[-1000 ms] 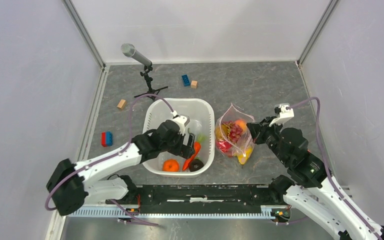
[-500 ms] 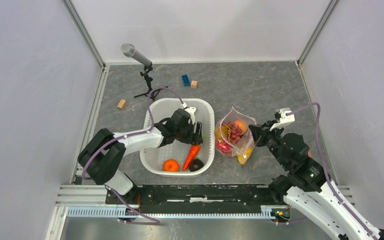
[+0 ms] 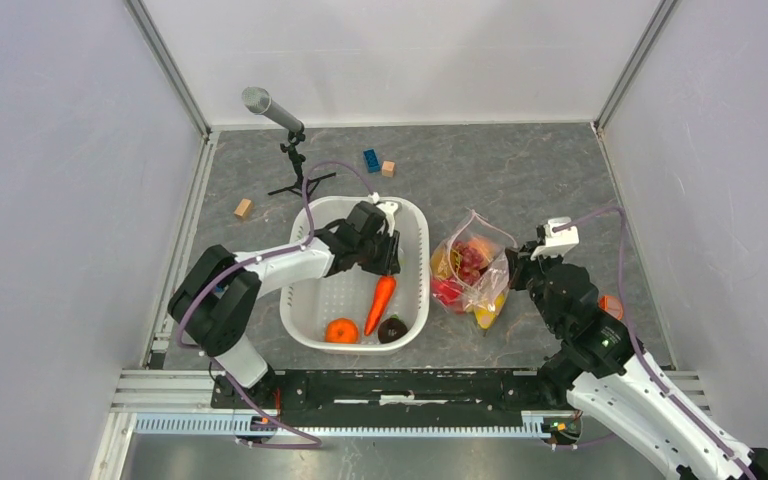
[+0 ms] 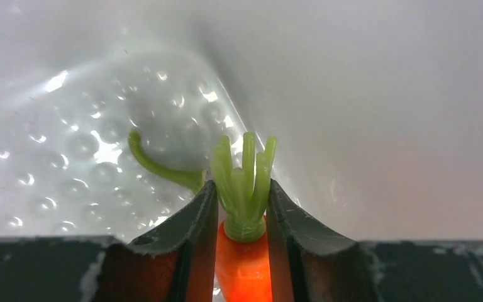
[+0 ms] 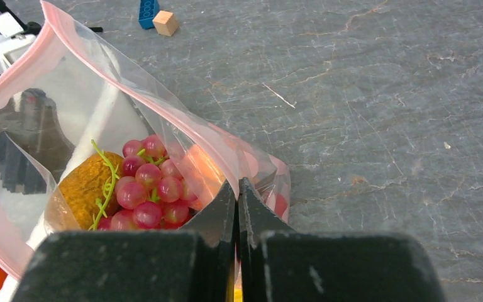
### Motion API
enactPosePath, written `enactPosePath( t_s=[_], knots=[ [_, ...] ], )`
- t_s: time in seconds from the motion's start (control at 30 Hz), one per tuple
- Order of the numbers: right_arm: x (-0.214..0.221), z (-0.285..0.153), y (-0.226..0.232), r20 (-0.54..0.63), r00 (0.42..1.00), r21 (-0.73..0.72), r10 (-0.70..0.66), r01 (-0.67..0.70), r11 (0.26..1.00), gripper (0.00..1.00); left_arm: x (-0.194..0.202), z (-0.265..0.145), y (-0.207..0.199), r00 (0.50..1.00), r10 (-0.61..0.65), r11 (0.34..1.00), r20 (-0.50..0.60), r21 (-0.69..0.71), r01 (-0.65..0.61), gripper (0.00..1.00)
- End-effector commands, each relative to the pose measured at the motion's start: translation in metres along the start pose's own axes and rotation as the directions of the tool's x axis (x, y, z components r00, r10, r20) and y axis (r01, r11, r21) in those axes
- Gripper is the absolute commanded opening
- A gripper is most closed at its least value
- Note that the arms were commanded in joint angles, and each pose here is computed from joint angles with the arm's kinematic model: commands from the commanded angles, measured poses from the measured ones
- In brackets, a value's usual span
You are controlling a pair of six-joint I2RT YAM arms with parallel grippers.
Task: Place the food in the zip-top bag and seal the zipper
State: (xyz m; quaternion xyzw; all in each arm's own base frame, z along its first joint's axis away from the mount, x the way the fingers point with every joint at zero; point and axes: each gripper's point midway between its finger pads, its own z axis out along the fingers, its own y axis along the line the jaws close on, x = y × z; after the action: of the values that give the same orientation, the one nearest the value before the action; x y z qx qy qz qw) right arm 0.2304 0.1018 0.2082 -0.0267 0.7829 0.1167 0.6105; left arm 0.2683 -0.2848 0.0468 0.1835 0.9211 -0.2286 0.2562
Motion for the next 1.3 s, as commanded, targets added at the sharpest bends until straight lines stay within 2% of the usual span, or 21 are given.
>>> enactPosePath(
  t_s=[0.0, 0.03, 0.07, 0.13, 0.2, 0.37, 0.53, 0.77, 1.0, 1.07, 1.27],
  knots=[
    [-0.025, 0.0, -0.003, 0.08, 0.997, 0.023, -0.01, 0.009, 1.0, 0.02, -0.028, -0.01, -0.002, 0.998, 0.035, 0.999, 0.062, 0.016, -0.036, 0.36],
    [-0.026, 0.0, -0.003, 0.086, 0.996, 0.021, -0.011, 0.009, 1.0, 0.02, -0.027, -0.014, -0.002, 0.997, 0.037, 0.999, 0.062, 0.019, -0.038, 0.41],
    [-0.029, -0.002, -0.003, 0.092, 0.996, 0.021, -0.007, 0.005, 1.0, 0.02, -0.027, -0.018, -0.002, 0.997, 0.045, 0.999, 0.063, 0.02, -0.046, 0.34],
    [-0.033, -0.005, -0.001, 0.106, 0.994, 0.005, 0.014, -0.014, 1.0, 0.0, -0.028, -0.027, 0.001, 0.995, 0.048, 0.999, 0.093, 0.003, -0.048, 0.3],
    [-0.038, -0.009, 0.001, 0.13, 0.991, -0.015, 0.042, -0.04, 0.999, 0.0, -0.032, -0.036, 0.003, 0.99, 0.043, 0.999, 0.133, 0.011, -0.045, 0.04],
    [-0.048, -0.016, 0.005, 0.168, 0.981, -0.052, 0.102, -0.094, 0.994, 0.02, -0.065, -0.072, -0.002, 0.97, 0.039, 0.999, 0.241, 0.008, -0.043, 0.02],
    [-0.057, -0.015, 0.018, 0.134, 0.982, -0.093, 0.129, -0.118, 0.989, 0.02, -0.101, -0.129, -0.026, 0.907, 0.017, 0.996, 0.42, 0.074, -0.053, 0.02],
    [-0.078, -0.015, 0.071, 0.051, 0.981, -0.309, 0.185, -0.16, 0.937, 0.01, -0.137, -0.228, -0.084, 0.741, -0.068, 0.936, 0.668, 0.301, -0.185, 0.02],
    [-0.069, -0.015, 0.101, -0.039, 0.97, -0.425, 0.239, -0.233, 0.875, 0.01, -0.152, -0.29, -0.132, 0.605, -0.173, 0.811, 0.778, 0.461, -0.361, 0.02],
    [-0.071, -0.018, 0.105, -0.04, 0.966, -0.45, 0.256, -0.246, 0.858, 0.0, -0.157, -0.298, -0.144, 0.565, -0.188, 0.778, 0.803, 0.473, -0.414, 0.02],
    [-0.083, -0.025, 0.107, -0.025, 0.959, -0.47, 0.283, -0.261, 0.843, 0.0, -0.173, -0.32, -0.192, 0.355, -0.152, 0.719, 0.922, 0.35, -0.6, 0.02]
  ],
)
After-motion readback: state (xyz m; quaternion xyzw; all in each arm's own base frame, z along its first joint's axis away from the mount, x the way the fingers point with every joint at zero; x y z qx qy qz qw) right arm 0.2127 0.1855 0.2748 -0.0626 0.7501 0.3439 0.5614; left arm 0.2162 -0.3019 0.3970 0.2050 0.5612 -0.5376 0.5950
